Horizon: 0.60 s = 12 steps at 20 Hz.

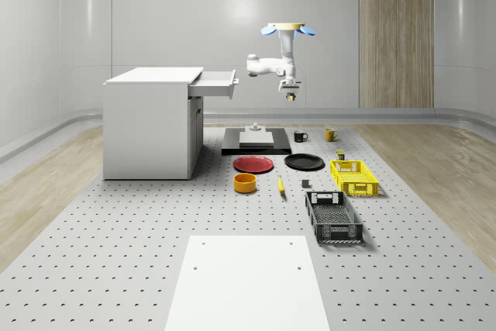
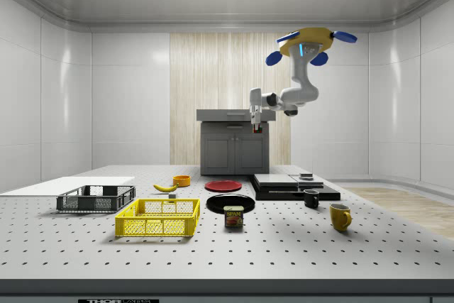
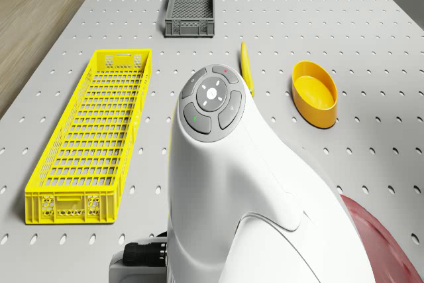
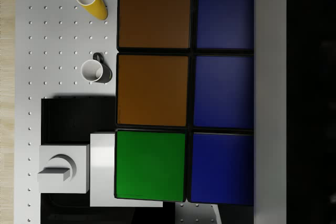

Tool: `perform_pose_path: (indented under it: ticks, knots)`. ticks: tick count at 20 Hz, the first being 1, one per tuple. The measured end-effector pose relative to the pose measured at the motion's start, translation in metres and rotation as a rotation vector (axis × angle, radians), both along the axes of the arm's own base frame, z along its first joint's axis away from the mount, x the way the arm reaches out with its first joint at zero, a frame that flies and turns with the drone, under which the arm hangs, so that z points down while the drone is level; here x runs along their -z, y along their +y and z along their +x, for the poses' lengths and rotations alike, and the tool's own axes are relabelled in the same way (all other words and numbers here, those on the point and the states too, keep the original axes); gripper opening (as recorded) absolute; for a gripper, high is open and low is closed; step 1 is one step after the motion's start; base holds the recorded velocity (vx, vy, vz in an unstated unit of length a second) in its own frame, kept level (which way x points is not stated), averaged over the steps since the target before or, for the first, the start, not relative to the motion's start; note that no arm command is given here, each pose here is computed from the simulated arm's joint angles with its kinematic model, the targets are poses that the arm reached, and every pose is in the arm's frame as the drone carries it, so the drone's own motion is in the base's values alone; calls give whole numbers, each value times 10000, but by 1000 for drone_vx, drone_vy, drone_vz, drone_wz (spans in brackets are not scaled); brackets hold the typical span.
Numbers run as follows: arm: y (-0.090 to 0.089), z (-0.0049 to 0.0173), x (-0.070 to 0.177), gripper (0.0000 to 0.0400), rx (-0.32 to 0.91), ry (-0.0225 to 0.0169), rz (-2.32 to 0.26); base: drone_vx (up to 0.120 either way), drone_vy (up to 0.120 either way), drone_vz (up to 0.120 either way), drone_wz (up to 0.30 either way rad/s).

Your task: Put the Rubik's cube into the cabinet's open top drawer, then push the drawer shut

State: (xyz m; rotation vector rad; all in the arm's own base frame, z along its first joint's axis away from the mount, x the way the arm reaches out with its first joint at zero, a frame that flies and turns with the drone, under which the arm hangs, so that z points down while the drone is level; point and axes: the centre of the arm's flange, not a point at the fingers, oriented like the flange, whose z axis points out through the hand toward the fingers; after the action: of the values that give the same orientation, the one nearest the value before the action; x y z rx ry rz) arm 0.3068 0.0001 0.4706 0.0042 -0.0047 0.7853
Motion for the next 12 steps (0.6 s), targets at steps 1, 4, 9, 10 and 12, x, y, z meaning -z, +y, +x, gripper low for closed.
perform_pose_path:
  ticks: [1,4,9,10,12]
  knots:
    - [0,0,0,322,0,0,0,0,-120,120,0]
    - [0,0,0,322,0,0,0,0,-120,120,0]
    - [0,0,0,322,0,0,0,0,-120,120,0]
    - [0,0,0,322,0,0,0,0,-120,120,0]
    - [0,0,0,322,0,0,0,0,-120,120,0]
